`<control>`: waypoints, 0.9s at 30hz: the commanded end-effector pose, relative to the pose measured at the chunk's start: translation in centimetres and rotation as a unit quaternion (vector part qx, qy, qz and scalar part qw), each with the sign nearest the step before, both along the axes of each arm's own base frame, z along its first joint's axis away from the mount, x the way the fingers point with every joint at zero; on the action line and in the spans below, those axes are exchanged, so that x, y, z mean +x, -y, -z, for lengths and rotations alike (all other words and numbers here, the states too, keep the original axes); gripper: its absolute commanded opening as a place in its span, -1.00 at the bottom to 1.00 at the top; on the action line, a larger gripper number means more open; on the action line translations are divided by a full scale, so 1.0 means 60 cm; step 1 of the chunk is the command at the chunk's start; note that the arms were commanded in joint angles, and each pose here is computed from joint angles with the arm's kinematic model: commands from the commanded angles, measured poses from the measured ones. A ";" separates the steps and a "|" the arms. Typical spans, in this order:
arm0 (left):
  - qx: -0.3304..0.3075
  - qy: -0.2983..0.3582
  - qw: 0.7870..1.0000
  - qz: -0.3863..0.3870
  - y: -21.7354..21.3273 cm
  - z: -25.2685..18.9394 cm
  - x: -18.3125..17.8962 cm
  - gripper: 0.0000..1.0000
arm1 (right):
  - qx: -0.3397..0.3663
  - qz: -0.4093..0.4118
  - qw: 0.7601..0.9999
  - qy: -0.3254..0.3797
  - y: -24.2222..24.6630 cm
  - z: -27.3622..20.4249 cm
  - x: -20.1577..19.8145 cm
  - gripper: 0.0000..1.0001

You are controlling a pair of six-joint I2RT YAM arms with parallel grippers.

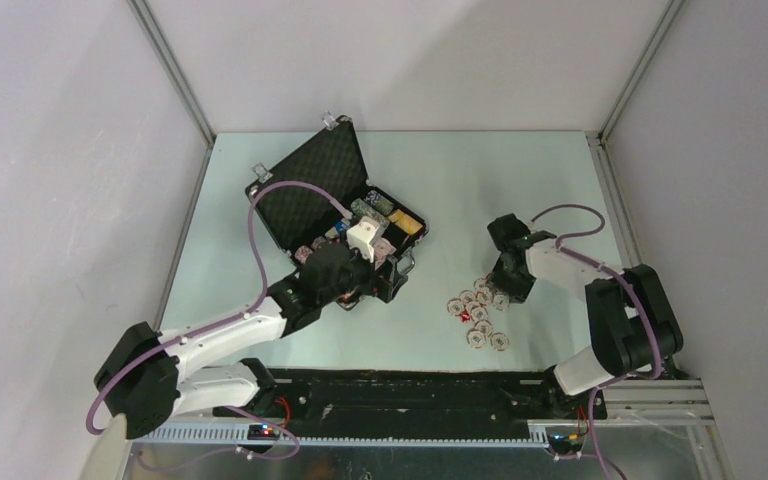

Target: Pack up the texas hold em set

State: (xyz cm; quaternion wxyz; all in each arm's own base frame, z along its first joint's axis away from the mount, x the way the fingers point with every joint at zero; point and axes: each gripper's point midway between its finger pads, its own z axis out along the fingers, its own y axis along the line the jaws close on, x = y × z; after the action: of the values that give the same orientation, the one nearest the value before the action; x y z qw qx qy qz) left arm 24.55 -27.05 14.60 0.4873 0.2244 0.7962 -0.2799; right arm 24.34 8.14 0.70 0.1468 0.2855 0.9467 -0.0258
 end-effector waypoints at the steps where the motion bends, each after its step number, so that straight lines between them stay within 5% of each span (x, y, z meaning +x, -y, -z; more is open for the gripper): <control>1: -0.005 0.024 1.000 0.000 0.001 -0.022 0.009 0.99 | -0.058 -0.013 0.998 -0.027 0.016 0.019 -0.015 0.06; 27: 0.000 0.023 1.000 0.001 0.001 -0.020 0.010 0.99 | -0.073 -0.036 0.994 -0.074 -0.010 0.026 -0.042 0.05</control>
State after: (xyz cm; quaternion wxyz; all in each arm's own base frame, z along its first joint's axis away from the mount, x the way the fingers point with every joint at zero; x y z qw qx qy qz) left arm 24.54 -27.00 14.52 0.4869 0.2273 0.7964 -0.2776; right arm 24.81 8.80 0.90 0.1573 0.2414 0.9537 -0.0858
